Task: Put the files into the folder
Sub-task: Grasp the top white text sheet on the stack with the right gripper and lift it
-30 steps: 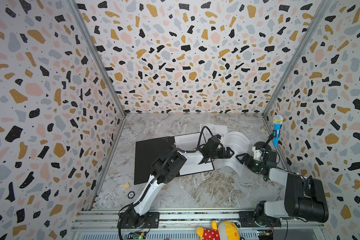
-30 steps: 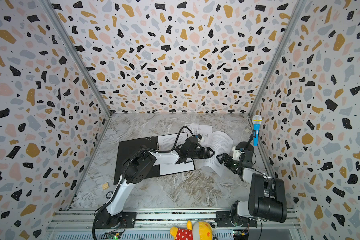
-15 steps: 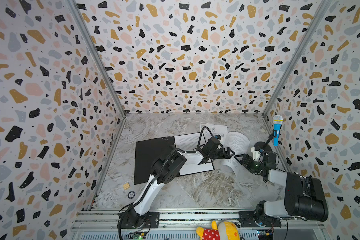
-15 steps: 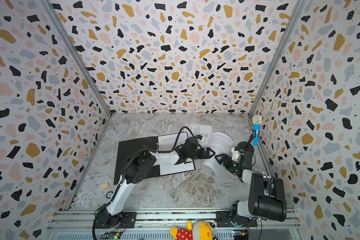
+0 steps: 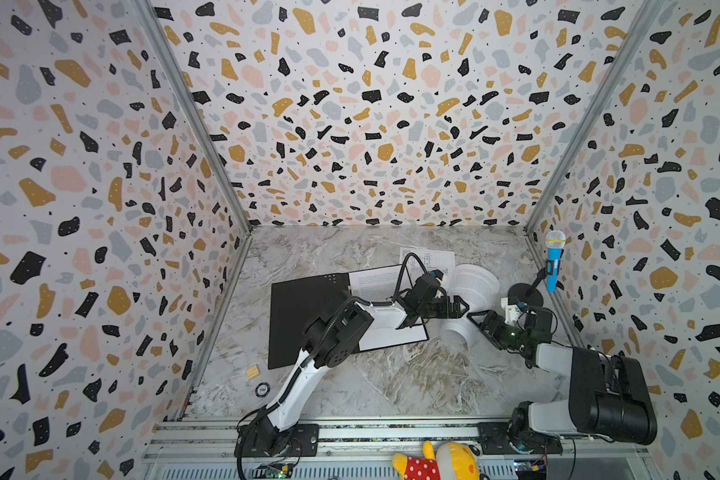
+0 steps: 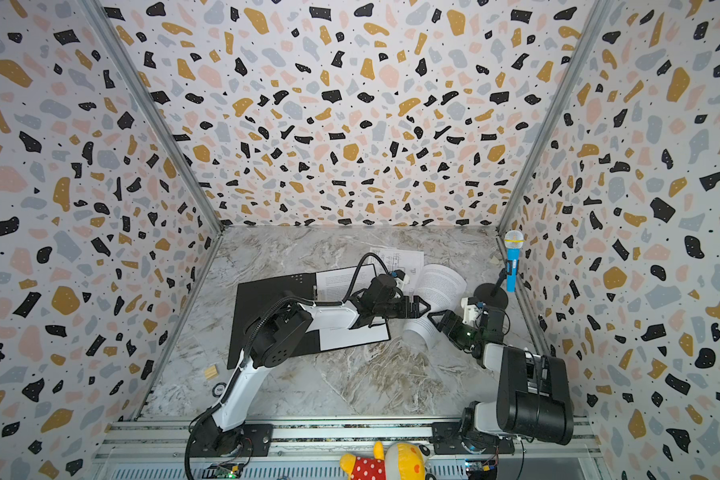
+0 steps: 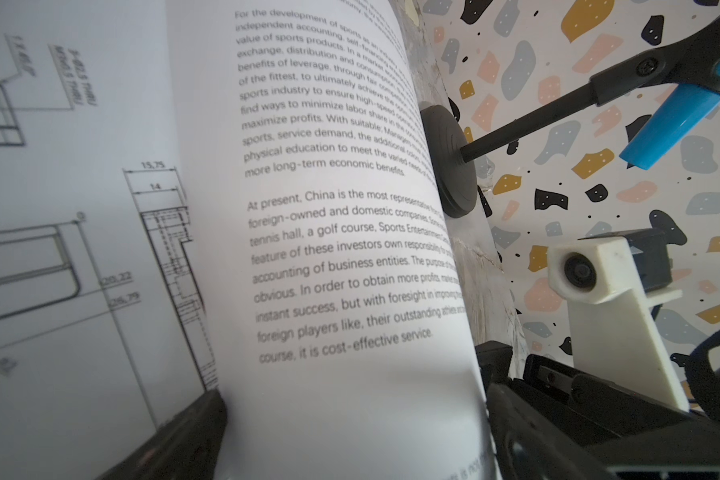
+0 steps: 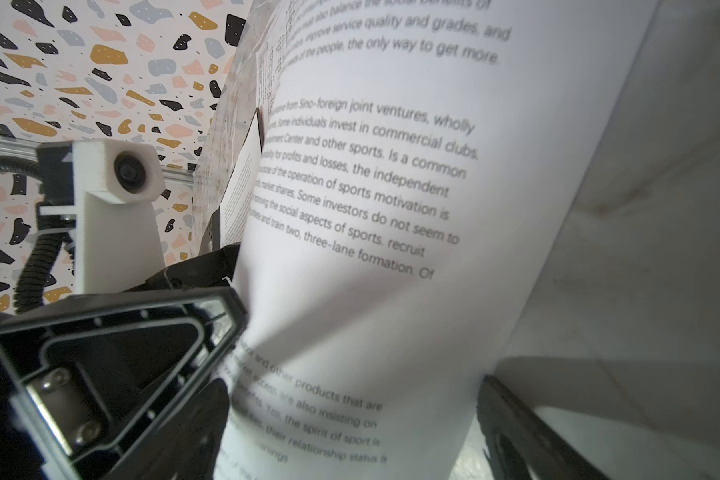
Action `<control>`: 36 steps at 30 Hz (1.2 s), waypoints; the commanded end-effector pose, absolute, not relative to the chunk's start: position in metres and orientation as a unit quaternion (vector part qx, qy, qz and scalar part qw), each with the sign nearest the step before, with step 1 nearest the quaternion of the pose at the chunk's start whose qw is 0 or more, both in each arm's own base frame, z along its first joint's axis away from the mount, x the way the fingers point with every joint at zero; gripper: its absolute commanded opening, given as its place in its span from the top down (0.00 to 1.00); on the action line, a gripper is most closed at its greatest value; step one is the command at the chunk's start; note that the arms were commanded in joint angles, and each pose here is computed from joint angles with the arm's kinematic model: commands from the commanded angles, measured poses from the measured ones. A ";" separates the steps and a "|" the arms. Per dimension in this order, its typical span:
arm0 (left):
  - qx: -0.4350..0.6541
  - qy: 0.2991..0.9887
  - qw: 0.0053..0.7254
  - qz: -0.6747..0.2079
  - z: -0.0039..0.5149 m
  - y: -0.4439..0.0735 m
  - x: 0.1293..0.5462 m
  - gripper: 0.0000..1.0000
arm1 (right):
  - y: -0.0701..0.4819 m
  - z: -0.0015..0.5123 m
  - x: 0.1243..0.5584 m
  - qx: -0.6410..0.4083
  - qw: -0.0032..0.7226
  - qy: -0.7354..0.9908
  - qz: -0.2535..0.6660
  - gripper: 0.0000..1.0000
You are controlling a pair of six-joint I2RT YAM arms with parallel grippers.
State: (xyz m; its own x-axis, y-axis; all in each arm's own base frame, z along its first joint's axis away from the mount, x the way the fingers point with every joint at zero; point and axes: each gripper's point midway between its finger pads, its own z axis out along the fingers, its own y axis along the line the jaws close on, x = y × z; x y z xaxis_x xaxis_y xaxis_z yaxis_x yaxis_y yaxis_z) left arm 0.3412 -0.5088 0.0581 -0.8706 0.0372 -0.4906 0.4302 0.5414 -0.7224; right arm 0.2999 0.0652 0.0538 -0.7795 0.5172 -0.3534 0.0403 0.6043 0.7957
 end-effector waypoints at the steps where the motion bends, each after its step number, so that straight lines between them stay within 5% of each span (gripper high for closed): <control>1: 0.146 0.853 0.207 -0.456 0.054 -0.512 0.337 0.00 | 0.069 0.051 0.292 0.168 0.277 0.850 0.416 0.07; 36: 0.158 0.833 0.213 -0.485 0.079 -0.521 0.331 0.17 | 0.089 0.051 0.285 0.120 0.264 0.851 0.437 0.11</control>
